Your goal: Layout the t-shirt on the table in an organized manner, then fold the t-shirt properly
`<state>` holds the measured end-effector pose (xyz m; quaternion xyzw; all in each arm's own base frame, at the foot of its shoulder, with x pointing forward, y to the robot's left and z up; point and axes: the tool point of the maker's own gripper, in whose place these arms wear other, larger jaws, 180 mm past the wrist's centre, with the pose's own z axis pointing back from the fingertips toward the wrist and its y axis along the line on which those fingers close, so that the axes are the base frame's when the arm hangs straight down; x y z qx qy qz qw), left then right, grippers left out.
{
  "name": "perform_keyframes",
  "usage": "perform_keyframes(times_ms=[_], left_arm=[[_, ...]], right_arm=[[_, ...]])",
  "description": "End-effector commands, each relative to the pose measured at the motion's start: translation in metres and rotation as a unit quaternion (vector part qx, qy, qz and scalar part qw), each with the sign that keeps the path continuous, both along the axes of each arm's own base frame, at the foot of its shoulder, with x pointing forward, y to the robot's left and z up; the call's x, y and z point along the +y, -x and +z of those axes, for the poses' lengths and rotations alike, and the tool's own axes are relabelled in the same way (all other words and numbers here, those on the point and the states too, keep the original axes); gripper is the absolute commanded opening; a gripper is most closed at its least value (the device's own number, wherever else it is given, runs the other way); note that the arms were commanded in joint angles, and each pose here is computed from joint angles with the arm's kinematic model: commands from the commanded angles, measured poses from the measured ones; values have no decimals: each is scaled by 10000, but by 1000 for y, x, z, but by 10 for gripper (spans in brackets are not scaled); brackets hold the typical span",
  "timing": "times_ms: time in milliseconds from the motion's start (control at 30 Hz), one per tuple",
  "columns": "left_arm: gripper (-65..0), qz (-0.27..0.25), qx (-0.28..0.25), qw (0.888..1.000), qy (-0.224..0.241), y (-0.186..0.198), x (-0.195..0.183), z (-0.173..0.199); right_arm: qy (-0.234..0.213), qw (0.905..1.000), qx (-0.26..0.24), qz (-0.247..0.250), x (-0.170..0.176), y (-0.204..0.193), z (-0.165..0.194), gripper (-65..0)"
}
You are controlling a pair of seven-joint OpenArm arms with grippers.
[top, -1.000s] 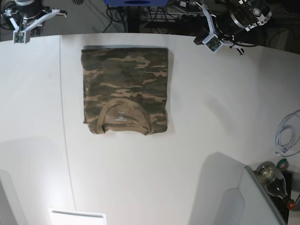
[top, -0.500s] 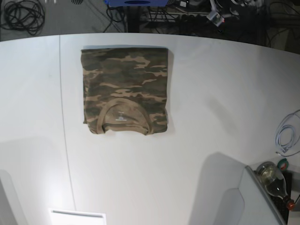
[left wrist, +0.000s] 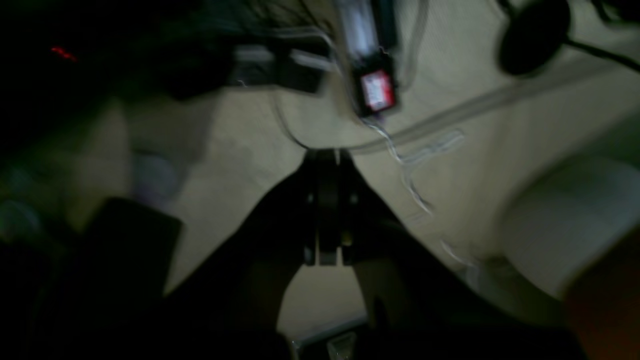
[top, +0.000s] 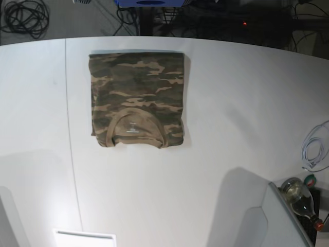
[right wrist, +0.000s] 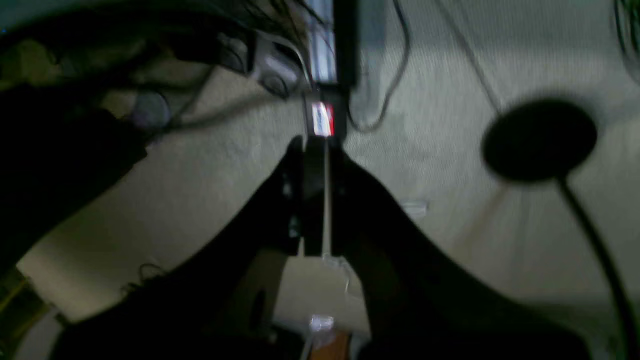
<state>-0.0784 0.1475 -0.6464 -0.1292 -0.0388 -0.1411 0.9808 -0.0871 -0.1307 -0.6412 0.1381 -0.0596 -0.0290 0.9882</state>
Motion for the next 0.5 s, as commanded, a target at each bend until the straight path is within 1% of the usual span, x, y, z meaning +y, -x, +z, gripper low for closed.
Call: perform_keyframes(times_ms=[0,33,100,333,467], left_arm=[[-650,117,-431,9990,98,-30,-5,0],[-650,129,-441,9989,89,-30,-6,-1],[-650,134,-494,9986,143,-34,-12,-1],[-650,143,-666,9975,182,-48,-15,-1],[-650,59,-642,9979,115,-46,-6,0]], right_arm=[[-27,10000,51,77,-2,10,2,-641],[-84,9998,64,175,6,11,2,-639],[-109,9992,80,363,10,13,2,-638],[-104,9992,-27,372,10,0,0,-636],[-166,9991,-152,355,19,-16,-2,-635]])
